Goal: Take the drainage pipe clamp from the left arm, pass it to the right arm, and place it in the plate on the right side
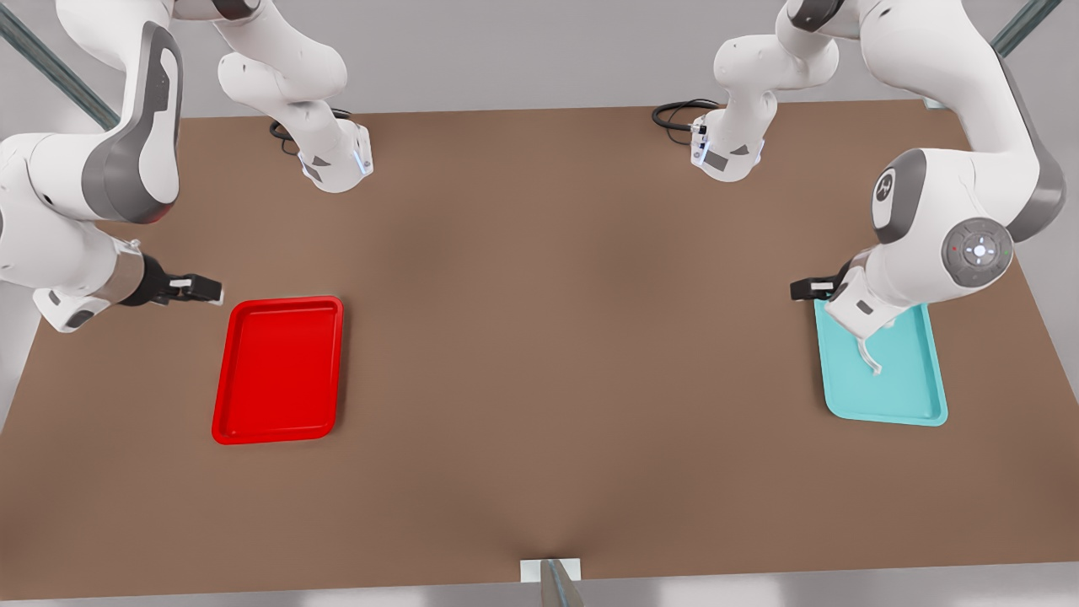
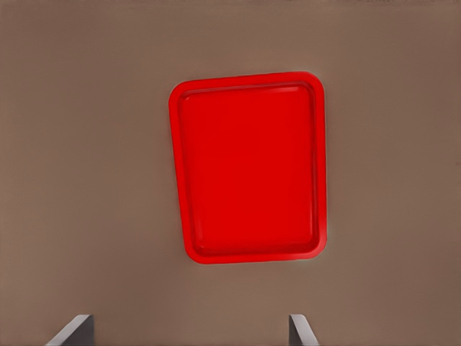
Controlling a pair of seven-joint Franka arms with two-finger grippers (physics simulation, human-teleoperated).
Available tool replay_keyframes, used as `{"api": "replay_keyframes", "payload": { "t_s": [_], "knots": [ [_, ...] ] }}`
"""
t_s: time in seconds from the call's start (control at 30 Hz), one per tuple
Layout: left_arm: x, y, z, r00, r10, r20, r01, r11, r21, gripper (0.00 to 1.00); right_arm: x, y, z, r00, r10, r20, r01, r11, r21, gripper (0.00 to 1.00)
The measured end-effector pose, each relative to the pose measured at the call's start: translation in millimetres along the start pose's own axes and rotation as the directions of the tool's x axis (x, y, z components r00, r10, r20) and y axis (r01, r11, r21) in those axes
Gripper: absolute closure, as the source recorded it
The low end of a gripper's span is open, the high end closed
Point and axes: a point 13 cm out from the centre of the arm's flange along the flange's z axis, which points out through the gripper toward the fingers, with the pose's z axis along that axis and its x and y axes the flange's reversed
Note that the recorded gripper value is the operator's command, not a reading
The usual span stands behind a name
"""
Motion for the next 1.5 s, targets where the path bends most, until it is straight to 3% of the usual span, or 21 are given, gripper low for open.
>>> {"api": "replay_keyframes", "payload": {
  "t_s": [0.13,0.3,0.37,0.7,0.97,1.0,1.03,1.07,1.3,1.4,1.5],
  "knots": [
    [-8.8,7.2,10.3,1.0,-0.017,-0.01,0.017,1.0,0.004,0.0,-3.2,-1.2,-0.9,1.0,-0.001,0.013,0.001,1.0,-0.001,0.0],
    [-87.6,138.4,165.5,0.97,-0.206,-0.128,0.212,0.977,0.038,0.0,-5.5,-0.9,-0.9,1.0,-0.005,0.021,0.005,1.0,-0.003,0.0],
    [-96.1,186.5,226.5,0.955,-0.261,-0.141,0.266,0.964,0.024,0.0,-6.0,-0.8,-1.0,1.0,-0.006,0.023,0.006,1.0,-0.003,0.0],
    [-103.1,254.7,364.0,0.953,-0.303,-0.009,0.303,0.953,0.033,0.0,-6.5,-1.3,0.2,1.0,-0.01,0.023,0.01,1.0,-0.001,0.0],
    [-105.5,266.3,387.1,0.939,-0.327,0.102,0.319,0.944,0.087,0.0,-6.7,-0.7,0.9,1.0,-0.014,0.023,0.014,1.0,0.0,0.0],
    [-105.2,266.4,386.9,0.94,-0.324,0.11,0.316,0.945,0.087,0.16,-6.7,-0.8,0.9,1.0,-0.014,0.023,0.014,1.0,0.0,0.0],
    [-105.5,266.6,384.8,0.94,-0.321,0.118,0.312,0.946,0.088,0.37,-6.8,-0.9,1.2,1.0,-0.015,0.022,0.014,1.0,0.001,0.0],
    [-105.3,266.5,382.4,0.94,-0.317,0.124,0.308,0.947,0.087,0.5,-6.9,-1.0,1.4,1.0,-0.015,0.022,0.015,1.0,0.001,0.0],
    [-103.4,263.3,373.4,0.949,-0.292,0.122,0.283,0.956,0.083,0.52,-6.9,0.1,1.9,1.0,-0.019,0.021,0.019,1.0,0.003,0.0],
    [-102.3,262.6,378.3,0.952,-0.284,0.113,0.276,0.958,0.082,0.71,-6.8,0.5,3.2,1.0,-0.02,0.018,0.02,1.0,0.003,0.0],
    [-102.0,262.7,378.8,0.954,-0.28,0.111,0.271,0.959,0.083,0.71,-7.0,1.1,3.8,1.0,-0.021,0.017,0.021,1.0,0.004,0.0]
  ]
}}
